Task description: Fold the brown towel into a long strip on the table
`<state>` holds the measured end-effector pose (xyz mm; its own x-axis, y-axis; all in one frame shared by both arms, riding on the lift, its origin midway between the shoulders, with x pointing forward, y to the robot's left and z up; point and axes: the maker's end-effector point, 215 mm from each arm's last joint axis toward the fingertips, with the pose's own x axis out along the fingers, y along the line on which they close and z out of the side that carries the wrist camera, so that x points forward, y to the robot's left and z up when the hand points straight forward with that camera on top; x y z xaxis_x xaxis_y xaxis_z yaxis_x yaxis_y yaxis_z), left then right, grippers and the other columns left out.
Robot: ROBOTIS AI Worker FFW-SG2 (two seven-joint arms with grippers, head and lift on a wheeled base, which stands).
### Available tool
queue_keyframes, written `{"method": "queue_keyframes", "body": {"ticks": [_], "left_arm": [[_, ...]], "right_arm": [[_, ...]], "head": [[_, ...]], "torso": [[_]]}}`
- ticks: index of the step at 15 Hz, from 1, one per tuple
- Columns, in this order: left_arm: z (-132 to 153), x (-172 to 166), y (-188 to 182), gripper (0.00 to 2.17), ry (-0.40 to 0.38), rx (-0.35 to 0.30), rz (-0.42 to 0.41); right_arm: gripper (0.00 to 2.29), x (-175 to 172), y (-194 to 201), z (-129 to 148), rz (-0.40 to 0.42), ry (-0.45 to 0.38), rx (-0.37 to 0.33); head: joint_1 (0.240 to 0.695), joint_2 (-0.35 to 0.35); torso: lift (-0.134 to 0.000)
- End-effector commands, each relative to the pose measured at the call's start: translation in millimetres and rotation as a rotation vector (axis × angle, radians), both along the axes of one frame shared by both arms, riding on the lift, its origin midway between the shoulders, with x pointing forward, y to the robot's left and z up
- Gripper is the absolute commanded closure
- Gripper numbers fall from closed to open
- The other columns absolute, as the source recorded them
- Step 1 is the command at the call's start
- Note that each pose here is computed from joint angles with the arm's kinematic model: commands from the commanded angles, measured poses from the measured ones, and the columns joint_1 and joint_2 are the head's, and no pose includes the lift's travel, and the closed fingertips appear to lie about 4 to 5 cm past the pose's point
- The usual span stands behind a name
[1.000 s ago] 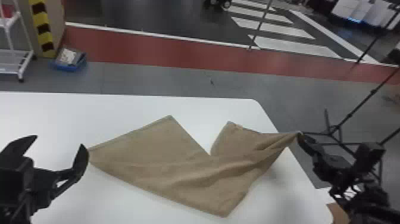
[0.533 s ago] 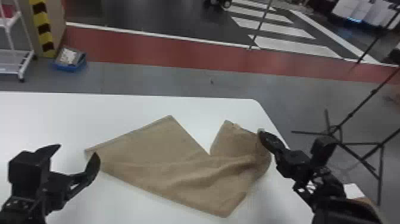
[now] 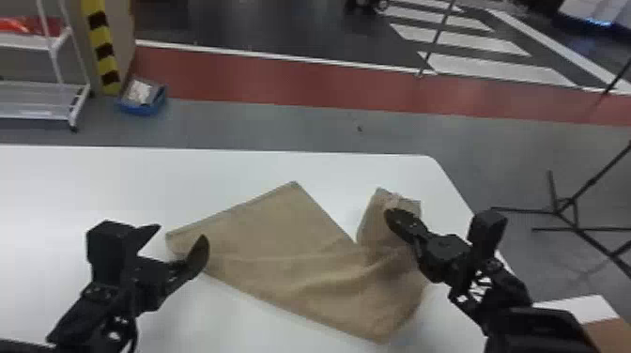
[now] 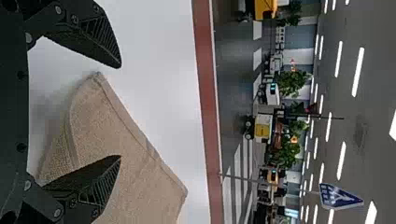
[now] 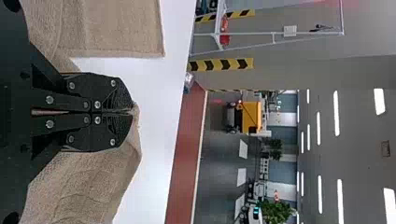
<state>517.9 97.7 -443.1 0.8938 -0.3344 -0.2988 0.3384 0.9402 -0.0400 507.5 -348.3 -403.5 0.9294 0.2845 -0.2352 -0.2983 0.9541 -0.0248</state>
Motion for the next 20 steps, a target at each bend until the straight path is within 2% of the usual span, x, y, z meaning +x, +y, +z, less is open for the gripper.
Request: {"method": "queue_keyframes", "body": {"ticks": [1,3,5,8,10,13,14,15,20], "left_arm": [[-1.0,9.4,-14.9,0.22,0.000,0.001,-0.021],[-6.0,15.2,-16.9,0.22,0.007,0.011,-0.020],[-10.9,17.9,-12.4,0.28,0.013,0.027,-0.015],[-33.8,23.1,12.0,0.31,0.066,0.051,0.021],[-38.6,24.7,26.4,0.36,0.079,0.056,0.042],[-38.8,26.1,35.7,0.42,0.080,0.056,0.056],[-39.3,26.8,40.0,0.56,0.081,0.058,0.062],[-41.3,26.6,41.4,0.60,0.085,0.057,0.066],[-44.0,24.1,34.9,0.60,0.091,0.055,0.039]], "right_arm": [[1.41,1.8,32.5,-3.8,0.057,0.006,-0.009],[1.41,2.9,50.3,-4.0,0.083,0.005,-0.012],[1.41,3.3,51.9,-3.1,0.085,0.002,-0.014],[1.41,6.1,45.8,2.3,0.077,-0.009,-0.018],[1.41,6.9,42.7,2.2,0.073,-0.008,-0.021],[1.41,7.3,38.4,2.4,0.067,-0.008,-0.023],[1.41,7.9,36.5,3.1,0.066,-0.008,-0.025],[1.41,7.9,33.5,3.8,0.062,-0.009,-0.027],[1.41,7.2,28.9,2.3,0.056,-0.004,-0.023]], "head": [[0.695,-0.267],[0.695,-0.253],[0.695,-0.230],[0.695,-0.217],[0.695,-0.207],[0.695,-0.188],[0.695,-0.185],[0.695,-0.182],[0.695,-0.184]], "torso": [[-0.111],[-0.111],[-0.111],[-0.111],[-0.111],[-0.111],[-0.111],[-0.111],[-0.110]]}}
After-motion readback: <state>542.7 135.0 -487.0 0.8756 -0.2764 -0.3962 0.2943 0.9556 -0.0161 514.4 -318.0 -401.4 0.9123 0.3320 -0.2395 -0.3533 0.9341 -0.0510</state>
